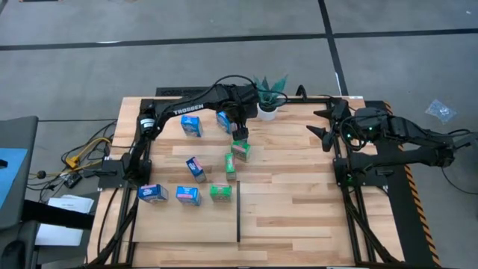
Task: Stack cereal on shelf
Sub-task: Put the top blue cereal box on the shelf aligned with the other blue cereal box
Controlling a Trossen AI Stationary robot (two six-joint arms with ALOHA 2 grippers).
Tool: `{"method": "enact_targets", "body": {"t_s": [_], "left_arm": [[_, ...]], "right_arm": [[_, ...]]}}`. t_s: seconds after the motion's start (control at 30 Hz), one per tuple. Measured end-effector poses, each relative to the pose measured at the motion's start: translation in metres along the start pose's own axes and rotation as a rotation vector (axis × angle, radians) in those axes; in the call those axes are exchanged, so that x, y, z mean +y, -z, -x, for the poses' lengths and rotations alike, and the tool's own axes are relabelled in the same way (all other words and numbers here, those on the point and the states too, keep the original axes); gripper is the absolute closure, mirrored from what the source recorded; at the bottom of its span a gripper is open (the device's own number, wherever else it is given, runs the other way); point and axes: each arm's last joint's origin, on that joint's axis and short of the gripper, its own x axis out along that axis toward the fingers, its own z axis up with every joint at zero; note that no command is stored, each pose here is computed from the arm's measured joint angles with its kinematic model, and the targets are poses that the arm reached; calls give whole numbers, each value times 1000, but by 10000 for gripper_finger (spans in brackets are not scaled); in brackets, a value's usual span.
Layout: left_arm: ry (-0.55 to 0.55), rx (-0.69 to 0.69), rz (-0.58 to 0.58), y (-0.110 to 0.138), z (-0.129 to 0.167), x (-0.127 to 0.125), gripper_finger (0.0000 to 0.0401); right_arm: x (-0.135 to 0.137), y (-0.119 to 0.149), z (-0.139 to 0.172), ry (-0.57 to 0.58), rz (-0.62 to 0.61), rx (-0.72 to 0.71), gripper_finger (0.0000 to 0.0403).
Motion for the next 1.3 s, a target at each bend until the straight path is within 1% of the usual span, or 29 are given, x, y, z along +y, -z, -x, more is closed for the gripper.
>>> {"method": "enact_targets", "body": {"t_s": [0.13,0.6,0.73,0.93,1.1,1.3], "left_arm": [[12,-14,-4,-1,0,0,18],[-24,-37,-15,-3,0,4,18],[-27,-22,-23,0,-11,3,18],[-12,6,-24,6,-21,1,18],[-17,-16,-22,4,-20,1,18],[12,-8,-29,5,-20,0,18]], "right_arm": [[0,1,0,2,6,14,81],[0,2,0,4,13,24,81],[0,2,0,4,13,24,81],[-1,3,0,4,13,23,81],[-1,3,0,4,13,23,81],[-1,3,0,4,9,24,81]]}}
